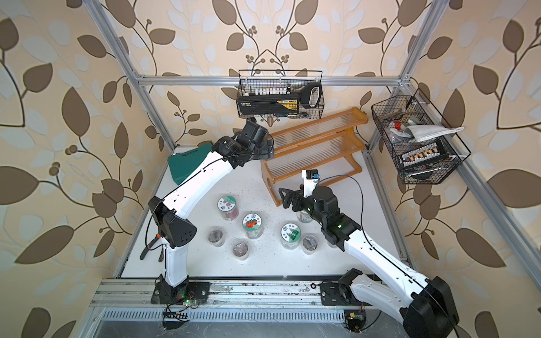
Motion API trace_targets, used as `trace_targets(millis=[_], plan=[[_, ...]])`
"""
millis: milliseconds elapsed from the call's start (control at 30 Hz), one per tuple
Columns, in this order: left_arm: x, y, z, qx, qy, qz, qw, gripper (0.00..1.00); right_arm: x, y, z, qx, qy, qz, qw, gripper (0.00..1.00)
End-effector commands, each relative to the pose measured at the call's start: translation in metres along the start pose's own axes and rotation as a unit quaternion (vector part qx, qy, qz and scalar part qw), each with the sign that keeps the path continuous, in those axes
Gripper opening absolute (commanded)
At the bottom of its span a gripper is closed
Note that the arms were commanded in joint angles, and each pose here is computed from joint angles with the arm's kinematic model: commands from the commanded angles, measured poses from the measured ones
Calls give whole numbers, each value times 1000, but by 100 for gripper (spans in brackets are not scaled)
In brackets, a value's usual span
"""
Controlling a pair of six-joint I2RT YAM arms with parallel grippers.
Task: Place the seed container on the shelf
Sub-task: Move the shelf to the center of the board.
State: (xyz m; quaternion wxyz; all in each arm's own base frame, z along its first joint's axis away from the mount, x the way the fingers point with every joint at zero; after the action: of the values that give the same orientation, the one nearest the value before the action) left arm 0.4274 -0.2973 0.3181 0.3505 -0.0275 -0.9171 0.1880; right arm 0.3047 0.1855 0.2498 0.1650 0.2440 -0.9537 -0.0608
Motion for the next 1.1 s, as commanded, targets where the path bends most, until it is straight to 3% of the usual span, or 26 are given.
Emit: trace_targets(millis=[0, 267, 567, 1067], plan=[[8, 13, -15, -2, -23, -26, 999, 81, -1, 0, 2, 8, -2, 3, 1000, 99], [9, 26, -24, 7, -31, -38, 999, 52, -3, -1, 3, 8, 1, 6, 1000, 99], [9, 54, -39, 26, -35, -57, 997, 29, -1, -2, 3, 6, 0, 8, 1000, 99], [9, 113, -63, 19, -34, -72, 997, 18, 2, -4, 3, 4, -5, 12, 1000, 99]])
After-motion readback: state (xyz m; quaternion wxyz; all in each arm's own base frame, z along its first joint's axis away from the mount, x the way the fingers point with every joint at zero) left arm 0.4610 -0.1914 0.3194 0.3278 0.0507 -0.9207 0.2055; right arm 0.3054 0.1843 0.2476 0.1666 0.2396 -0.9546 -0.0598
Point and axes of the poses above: each gripper's point midway between its finger pads, its own x axis back along the fingers, its own y axis along the line the jaws close on, z = x × y, the point moved 1 cm from there along x, back along the fingers, and after that the axes turned 14 degrees about x, right-handed, at the moved point
